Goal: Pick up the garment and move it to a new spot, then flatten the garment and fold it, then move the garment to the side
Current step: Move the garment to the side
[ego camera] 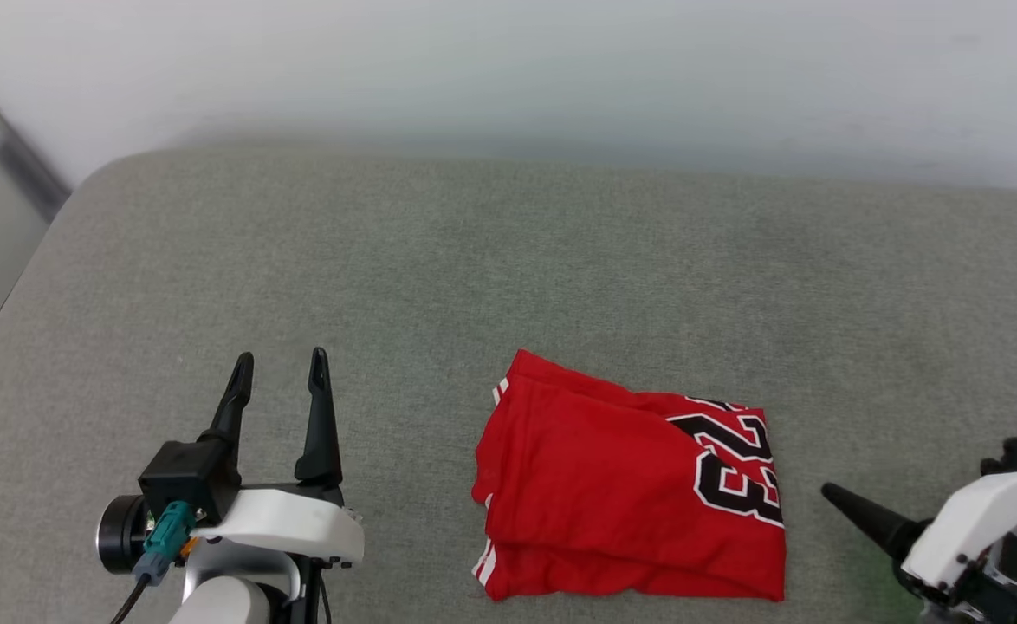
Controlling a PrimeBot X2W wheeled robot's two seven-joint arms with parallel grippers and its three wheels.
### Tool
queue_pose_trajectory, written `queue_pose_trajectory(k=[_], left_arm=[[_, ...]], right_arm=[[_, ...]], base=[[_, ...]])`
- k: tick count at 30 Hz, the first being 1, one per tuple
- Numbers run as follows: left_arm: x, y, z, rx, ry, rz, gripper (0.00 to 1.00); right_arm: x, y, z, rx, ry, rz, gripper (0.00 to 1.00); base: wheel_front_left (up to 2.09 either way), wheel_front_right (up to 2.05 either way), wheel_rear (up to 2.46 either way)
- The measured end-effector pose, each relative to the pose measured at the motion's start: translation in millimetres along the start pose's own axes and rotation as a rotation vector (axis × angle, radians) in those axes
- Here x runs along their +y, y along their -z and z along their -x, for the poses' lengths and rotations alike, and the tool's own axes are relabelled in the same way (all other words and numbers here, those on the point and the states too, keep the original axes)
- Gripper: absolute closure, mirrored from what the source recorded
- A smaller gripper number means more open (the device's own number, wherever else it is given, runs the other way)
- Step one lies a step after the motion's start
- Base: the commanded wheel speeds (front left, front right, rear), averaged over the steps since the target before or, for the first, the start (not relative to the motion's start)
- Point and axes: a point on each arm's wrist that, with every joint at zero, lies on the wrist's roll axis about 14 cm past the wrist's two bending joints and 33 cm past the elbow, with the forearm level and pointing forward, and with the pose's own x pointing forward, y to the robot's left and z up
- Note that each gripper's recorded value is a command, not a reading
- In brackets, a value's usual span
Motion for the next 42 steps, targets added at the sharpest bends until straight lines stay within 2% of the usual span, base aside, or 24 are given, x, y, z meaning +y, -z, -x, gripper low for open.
queue_pose_trajectory(k=[6, 10, 12, 14, 18, 22, 25, 29, 33, 42], left_arm=[[10, 7, -3, 0.015, -0.03, -0.009, 0.0], [22, 10, -2, 0.026, -0.058, -0.023, 0.0], [25, 12, -1, 0.03, -0.068, -0.028, 0.0], [27, 13, -1, 0.032, -0.074, -0.032, 0.0], [27, 9, -2, 0.02, -0.07, -0.034, 0.0], [18, 4, -2, 0.001, -0.043, -0.027, 0.0], [9, 4, -3, -0.001, -0.015, -0.021, 0.0], [-13, 4, -9, -0.006, 0.051, -0.007, 0.0], [-43, 4, -18, -0.011, 0.142, 0.005, 0.0], [-128, 5, -49, -0.03, 0.38, 0.03, 0.0]], right_arm=[[54, 31, -43, 0.156, -0.183, -0.128, 0.0], [69, 54, -60, 0.252, -0.231, -0.18, 0.0], [72, 58, -64, 0.277, -0.238, -0.173, 1.0], [78, 59, -67, 0.282, -0.255, -0.178, 1.0], [81, 57, -64, 0.266, -0.253, -0.093, 1.0], [74, 43, -55, 0.196, -0.205, 0.094, 1.0], [52, 32, -46, 0.143, -0.115, 0.266, 1.0], [17, 15, -28, 0.087, 0.021, 0.419, 1.0], [-16, -1, -5, 0.037, 0.144, 0.479, 1.0], [-69, -39, 43, -0.113, 0.331, 0.451, 1.0]], base=[[0.0, 0.0, 0.0], [0.0, 0.0, 0.0], [0.0, 0.0, 0.0], [0.0, 0.0, 0.0], [0.0, 0.0, 0.0], [0.0, 0.0, 0.0], [0.0, 0.0, 0.0], [0.0, 0.0, 0.0], [0.0, 0.0, 0.0], [0.0, 0.0, 0.0]])
